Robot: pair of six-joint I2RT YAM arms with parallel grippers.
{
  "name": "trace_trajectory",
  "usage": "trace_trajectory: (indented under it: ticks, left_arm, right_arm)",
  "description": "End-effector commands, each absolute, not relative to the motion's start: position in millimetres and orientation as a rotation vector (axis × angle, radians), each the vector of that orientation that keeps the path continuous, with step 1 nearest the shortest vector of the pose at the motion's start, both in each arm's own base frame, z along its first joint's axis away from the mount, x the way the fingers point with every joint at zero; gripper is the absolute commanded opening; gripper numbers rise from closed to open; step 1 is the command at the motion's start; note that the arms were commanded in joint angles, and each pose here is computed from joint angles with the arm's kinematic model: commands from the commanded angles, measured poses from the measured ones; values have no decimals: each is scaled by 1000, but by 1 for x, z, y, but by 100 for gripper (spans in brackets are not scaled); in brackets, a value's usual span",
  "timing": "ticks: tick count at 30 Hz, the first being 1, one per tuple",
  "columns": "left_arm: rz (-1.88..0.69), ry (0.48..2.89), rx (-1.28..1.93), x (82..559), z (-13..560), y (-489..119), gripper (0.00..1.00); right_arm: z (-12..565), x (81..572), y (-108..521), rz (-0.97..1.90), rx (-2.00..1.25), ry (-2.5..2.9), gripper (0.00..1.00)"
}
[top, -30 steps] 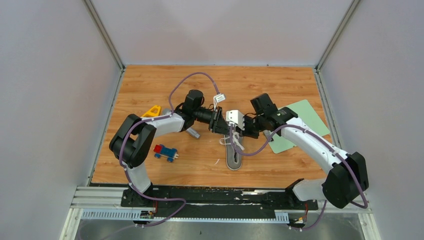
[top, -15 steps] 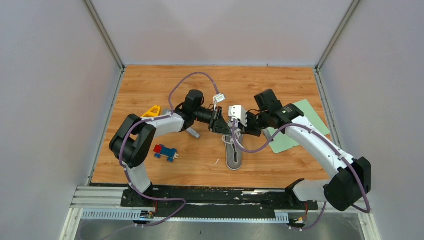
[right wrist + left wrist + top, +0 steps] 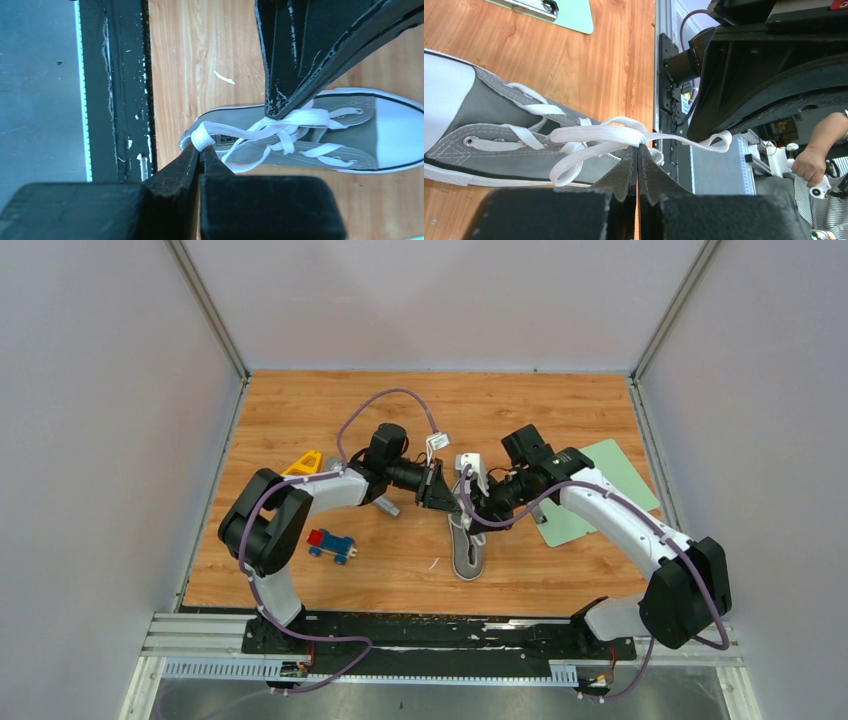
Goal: Tie the shoes
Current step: Cross the shoelace with the shoelace.
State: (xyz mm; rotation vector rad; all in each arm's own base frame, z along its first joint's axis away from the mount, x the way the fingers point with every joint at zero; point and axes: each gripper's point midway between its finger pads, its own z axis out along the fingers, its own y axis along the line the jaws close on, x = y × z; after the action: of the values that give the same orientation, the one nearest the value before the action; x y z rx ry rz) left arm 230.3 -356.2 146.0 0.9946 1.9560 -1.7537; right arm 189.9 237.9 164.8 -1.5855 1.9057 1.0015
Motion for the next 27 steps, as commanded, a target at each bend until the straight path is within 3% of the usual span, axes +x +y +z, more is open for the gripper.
trace_trajectory:
  ticks: [1, 9, 27]
  left_arm:
    - [-1740, 1890, 1040, 226, 160, -352, 0]
    - [-1748, 1948, 993, 227, 160, -352, 0]
    - [-1744, 2100, 810, 234, 166, -354, 0]
  right_arm:
    - [174, 188, 253, 1124, -1522, 1860, 0]
    - [161, 192, 262, 1053, -1524, 1826, 0]
    - [140, 221, 266, 485, -1831, 1674, 0]
